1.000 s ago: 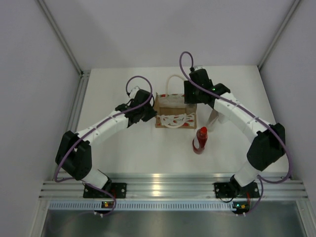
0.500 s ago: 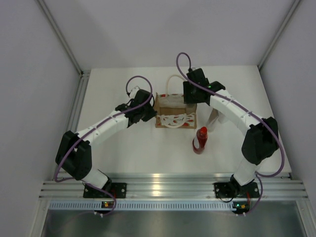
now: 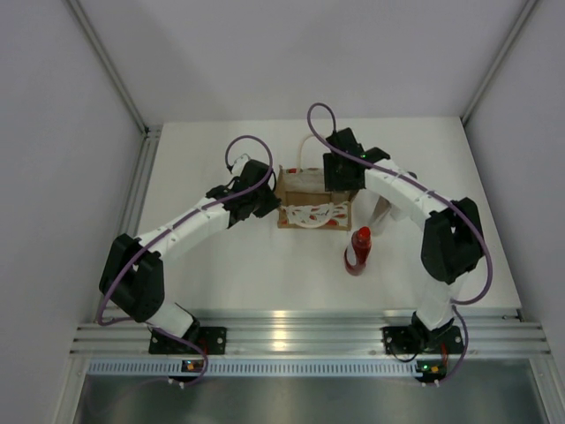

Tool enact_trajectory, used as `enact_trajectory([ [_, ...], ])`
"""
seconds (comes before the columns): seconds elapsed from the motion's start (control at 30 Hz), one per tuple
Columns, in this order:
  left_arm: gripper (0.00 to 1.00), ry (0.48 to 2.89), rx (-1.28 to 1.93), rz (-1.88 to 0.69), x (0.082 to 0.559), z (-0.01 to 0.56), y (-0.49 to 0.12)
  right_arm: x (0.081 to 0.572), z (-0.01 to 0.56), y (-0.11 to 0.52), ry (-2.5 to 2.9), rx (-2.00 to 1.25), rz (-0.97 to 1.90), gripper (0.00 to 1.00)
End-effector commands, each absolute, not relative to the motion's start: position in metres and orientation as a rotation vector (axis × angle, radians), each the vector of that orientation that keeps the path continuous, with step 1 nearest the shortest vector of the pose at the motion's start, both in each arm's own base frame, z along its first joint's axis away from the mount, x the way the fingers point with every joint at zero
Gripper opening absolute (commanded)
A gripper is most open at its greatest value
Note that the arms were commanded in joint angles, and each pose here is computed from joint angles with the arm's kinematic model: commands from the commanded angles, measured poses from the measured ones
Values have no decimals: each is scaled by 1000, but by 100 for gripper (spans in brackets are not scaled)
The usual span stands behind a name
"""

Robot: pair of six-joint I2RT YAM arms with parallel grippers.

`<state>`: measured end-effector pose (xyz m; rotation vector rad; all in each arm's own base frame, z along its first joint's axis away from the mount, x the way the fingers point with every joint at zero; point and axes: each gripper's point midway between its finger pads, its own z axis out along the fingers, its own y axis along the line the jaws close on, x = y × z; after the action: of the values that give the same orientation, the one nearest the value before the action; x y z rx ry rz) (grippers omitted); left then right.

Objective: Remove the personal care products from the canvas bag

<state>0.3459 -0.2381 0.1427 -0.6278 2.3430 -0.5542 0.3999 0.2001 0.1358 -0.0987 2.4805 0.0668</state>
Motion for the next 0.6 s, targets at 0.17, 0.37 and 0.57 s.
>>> enact_trajectory([
  [0.17,0,2333,-638,-469,346,139,-222,412,133,200,2485,-51,48,50],
  [0.37,0,2328,-641,-469,347,141,-222,414,142,200,2466,-48,59,20],
  [0.57,0,2327,-645,-469,347,141,-221,415,167,205,2416,-70,105,0],
])
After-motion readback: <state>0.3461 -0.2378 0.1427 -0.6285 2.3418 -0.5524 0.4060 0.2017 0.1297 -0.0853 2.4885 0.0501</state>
